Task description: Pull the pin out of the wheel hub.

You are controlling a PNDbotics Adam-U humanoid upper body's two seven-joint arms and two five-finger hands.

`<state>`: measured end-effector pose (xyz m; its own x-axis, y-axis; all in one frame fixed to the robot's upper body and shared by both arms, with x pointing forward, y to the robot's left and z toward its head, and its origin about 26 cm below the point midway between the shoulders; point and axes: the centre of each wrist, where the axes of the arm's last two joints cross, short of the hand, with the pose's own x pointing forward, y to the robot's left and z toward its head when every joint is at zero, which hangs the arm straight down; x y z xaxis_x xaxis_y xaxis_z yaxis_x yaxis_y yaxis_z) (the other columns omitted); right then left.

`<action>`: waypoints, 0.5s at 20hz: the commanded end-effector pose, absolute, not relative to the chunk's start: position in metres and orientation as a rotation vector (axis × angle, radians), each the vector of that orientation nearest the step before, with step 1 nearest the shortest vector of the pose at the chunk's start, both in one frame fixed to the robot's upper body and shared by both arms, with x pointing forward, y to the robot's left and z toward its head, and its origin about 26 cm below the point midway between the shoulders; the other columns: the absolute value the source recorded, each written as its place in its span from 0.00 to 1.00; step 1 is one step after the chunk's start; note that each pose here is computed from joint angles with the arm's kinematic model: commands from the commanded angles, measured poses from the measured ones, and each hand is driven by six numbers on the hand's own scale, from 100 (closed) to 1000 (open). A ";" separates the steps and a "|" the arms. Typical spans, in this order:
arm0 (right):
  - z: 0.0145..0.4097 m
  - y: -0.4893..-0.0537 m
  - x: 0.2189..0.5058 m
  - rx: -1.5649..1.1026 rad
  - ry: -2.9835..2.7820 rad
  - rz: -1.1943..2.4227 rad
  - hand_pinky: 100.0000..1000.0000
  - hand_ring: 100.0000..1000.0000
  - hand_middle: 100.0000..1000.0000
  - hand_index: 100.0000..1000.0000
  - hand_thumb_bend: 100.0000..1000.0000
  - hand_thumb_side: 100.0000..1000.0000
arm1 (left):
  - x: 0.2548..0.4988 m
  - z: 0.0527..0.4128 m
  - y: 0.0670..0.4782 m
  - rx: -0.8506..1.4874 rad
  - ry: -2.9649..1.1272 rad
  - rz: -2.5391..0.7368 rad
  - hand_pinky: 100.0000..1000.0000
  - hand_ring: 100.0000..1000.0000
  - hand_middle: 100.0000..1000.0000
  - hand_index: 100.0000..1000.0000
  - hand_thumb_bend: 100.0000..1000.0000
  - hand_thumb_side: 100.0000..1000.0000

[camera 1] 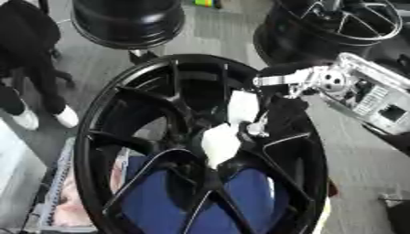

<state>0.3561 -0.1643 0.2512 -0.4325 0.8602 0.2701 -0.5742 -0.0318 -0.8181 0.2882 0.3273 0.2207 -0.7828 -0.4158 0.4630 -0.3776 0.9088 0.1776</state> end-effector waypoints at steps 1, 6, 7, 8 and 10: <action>0.271 -0.167 0.353 -0.398 -1.185 1.623 0.70 0.66 0.44 0.60 0.00 0.00 | 0.286 0.229 0.326 0.570 -2.589 -0.118 0.72 0.81 0.69 0.81 0.09 0.57; 0.277 -0.168 0.348 -0.381 -1.272 1.505 0.67 0.60 0.33 0.49 0.00 0.00 | 0.286 0.228 0.327 0.575 -2.584 -0.117 0.72 0.81 0.69 0.81 0.09 0.57; 0.280 -0.170 0.347 -0.380 -1.291 1.481 0.67 0.60 0.32 0.48 0.00 0.00 | 0.286 0.228 0.327 0.576 -2.583 -0.115 0.73 0.81 0.69 0.81 0.09 0.57; 0.284 -0.173 0.346 -0.381 -1.310 1.459 0.67 0.59 0.31 0.47 0.00 0.00 | 0.286 0.229 0.327 0.577 -2.584 -0.114 0.73 0.81 0.69 0.81 0.10 0.56; 0.297 -0.182 0.344 -0.387 -1.363 1.411 0.68 0.58 0.30 0.46 0.00 0.00 | 0.286 0.229 0.327 0.579 -2.587 -0.117 0.73 0.81 0.69 0.81 0.10 0.56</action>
<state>0.3480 -0.1718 0.2757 -0.3609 0.8286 0.4280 -0.5066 0.2111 -0.8360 0.2882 0.3274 0.2206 -0.7814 -0.4166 0.4646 -0.3787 0.9083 0.1776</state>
